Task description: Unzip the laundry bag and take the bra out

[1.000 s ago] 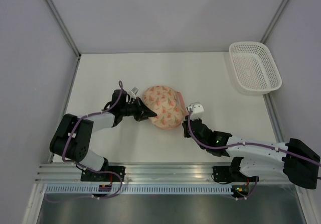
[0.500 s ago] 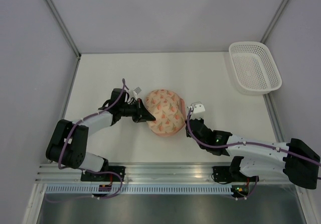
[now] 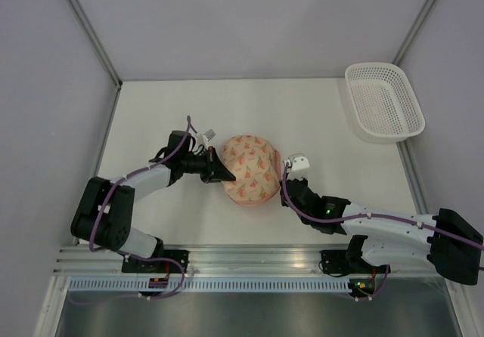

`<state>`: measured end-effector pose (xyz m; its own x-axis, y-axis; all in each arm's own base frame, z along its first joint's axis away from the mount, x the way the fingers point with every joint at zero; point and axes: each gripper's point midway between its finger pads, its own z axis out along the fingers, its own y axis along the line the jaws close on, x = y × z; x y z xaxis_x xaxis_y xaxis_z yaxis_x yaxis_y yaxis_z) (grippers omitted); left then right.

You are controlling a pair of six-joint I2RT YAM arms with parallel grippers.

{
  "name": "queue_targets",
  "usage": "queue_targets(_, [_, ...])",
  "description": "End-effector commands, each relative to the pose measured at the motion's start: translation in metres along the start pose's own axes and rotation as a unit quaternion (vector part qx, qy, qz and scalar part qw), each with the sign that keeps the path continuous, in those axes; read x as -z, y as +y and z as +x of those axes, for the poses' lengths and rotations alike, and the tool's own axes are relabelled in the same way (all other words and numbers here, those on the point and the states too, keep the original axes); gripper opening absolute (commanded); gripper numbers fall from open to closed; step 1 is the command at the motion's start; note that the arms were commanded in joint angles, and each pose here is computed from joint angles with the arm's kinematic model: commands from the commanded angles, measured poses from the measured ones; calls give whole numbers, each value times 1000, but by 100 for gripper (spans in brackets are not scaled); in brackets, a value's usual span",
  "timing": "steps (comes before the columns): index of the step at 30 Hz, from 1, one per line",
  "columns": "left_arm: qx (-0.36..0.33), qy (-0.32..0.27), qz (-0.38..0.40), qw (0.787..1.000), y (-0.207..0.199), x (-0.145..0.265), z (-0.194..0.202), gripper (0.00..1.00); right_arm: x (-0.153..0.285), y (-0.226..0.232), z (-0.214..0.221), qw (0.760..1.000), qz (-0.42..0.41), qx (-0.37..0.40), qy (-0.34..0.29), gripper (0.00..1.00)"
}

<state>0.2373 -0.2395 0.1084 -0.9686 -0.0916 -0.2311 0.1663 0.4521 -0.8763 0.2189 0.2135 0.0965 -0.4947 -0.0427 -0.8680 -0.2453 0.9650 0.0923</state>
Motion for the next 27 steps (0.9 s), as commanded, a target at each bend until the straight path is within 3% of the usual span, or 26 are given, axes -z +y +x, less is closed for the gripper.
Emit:
queue_targets(1, [-59,5,56,997,-25,-4,-21,2,1,-5,-18,999,20,-15,-24,1])
queue_targets(5, [-40,13,43,998,-13,-17,-34,2,4,-5,-21,999,17,-18,-25,0])
queue_targets(6, [-37,13,39,998,-12,-20,-36,6,5,-6,-21,999,18,-17,-25,0])
queue_targets(7, [-35,10,33,999,-10,-22,-40,30,5,-6,-21,999,18,-16,-25,0])
queue_targets(10, [-23,9,19,1000,0,-28,-44,65,6,-8,-20,999,18,-17,-26,0])
queue_targets(12, [-17,3,9,1000,6,-30,-47,78,6,-9,-19,999,20,-18,-25,0])
queue_targets(14, [-15,-2,4,1000,7,-31,-51,83,6,-9,-19,999,19,-19,-25,1])
queue_targets(15, [-18,-8,3,1000,4,-29,-53,91,6,-9,-19,999,20,-19,-25,0])
queue_targets(18, [-7,-33,-34,999,6,-23,-59,93,6,-11,-19,999,29,-18,-24,0])
queue_targets(23, [-2,-136,-129,982,-5,19,-72,95,3,-9,-13,999,30,-25,-10,0])
queue_targets(27, [15,-180,-168,969,-7,52,-49,95,-2,0,-2,999,18,-33,8,1])
